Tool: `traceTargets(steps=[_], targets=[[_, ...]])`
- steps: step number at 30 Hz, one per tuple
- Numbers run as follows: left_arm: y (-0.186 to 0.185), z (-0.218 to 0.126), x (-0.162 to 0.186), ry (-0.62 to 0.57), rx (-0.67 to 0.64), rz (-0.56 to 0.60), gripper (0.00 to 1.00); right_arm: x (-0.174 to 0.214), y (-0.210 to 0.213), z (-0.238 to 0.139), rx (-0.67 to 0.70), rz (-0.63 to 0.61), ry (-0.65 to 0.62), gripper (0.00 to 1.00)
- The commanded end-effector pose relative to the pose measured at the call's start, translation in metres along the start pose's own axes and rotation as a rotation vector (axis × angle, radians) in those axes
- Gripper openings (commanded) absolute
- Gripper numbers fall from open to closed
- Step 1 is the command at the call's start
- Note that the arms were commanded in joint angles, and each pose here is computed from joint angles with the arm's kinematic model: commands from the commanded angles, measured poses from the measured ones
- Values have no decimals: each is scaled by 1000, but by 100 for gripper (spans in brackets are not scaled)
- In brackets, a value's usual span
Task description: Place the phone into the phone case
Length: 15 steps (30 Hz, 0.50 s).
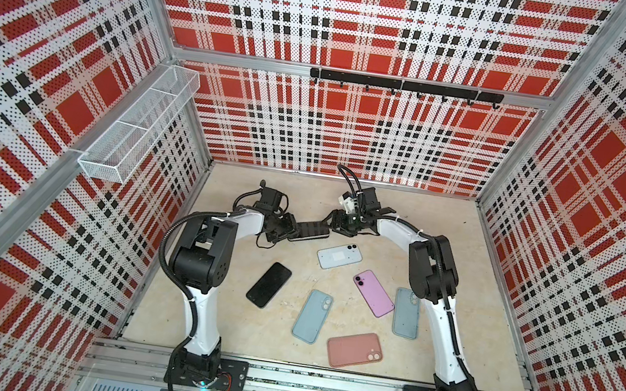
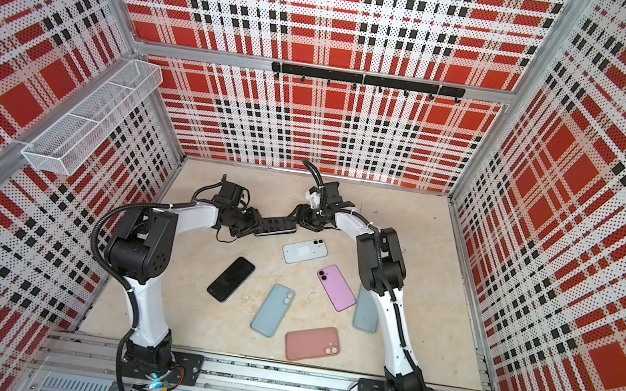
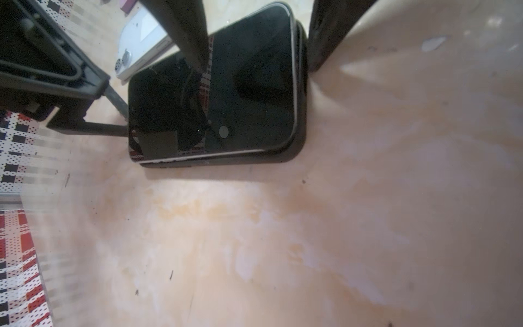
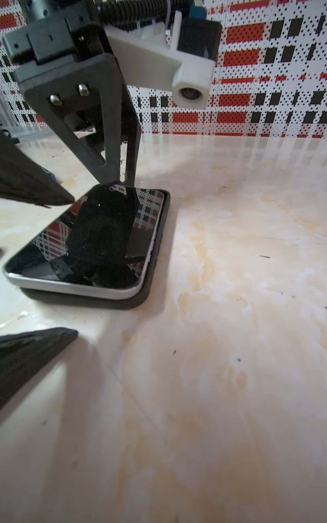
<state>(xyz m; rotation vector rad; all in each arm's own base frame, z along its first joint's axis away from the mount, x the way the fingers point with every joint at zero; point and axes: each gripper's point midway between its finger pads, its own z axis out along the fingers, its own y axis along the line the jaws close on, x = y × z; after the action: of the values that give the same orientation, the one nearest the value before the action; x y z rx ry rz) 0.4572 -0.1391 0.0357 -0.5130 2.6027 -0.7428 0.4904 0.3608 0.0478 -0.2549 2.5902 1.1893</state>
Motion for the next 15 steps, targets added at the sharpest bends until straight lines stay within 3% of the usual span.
traceTargets(steps=[1,6,15], targets=[[-4,9,-4,-2,59,-33,55,2,2,12,-57,1,15,70],[0,14,1,11,71,-56,47,6,15,13,-148,-9,35,70],[11,20,9,28,63,-78,44,1,49,-13,-321,-65,-17,66]])
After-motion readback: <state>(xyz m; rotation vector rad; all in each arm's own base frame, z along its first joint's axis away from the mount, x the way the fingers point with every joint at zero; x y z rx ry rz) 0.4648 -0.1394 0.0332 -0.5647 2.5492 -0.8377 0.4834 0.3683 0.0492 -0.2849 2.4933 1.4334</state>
